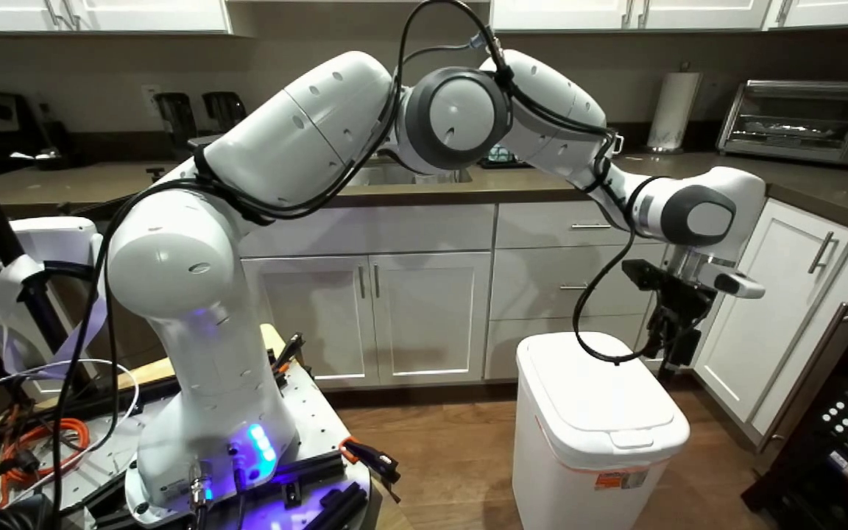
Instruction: Open the bin top
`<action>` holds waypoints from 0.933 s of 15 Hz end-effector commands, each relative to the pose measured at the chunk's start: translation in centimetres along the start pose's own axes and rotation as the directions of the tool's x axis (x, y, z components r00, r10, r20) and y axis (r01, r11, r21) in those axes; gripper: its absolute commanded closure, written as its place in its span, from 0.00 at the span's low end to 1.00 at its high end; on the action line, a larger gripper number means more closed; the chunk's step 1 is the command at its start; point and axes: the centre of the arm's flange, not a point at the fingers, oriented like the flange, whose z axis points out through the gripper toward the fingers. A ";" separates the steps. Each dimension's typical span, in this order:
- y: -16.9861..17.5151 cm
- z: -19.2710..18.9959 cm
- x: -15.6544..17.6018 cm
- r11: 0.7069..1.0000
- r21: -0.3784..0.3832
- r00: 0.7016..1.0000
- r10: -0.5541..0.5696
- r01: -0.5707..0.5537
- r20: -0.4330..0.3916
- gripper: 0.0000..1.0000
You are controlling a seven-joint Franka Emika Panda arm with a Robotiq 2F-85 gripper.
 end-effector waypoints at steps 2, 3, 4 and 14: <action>0.9 0.9 0.5 1.000 0.012 1.000 -0.021 0.021 0.015 0.00; 0.6 1.4 0.1 0.998 -0.009 0.998 -0.065 0.065 -0.002 0.00; 0.5 1.4 0.0 0.995 -0.006 0.994 -0.104 0.104 -0.009 0.00; 0.5 4.1 0.8 0.902 0.110 0.906 -0.403 0.417 -0.130 0.15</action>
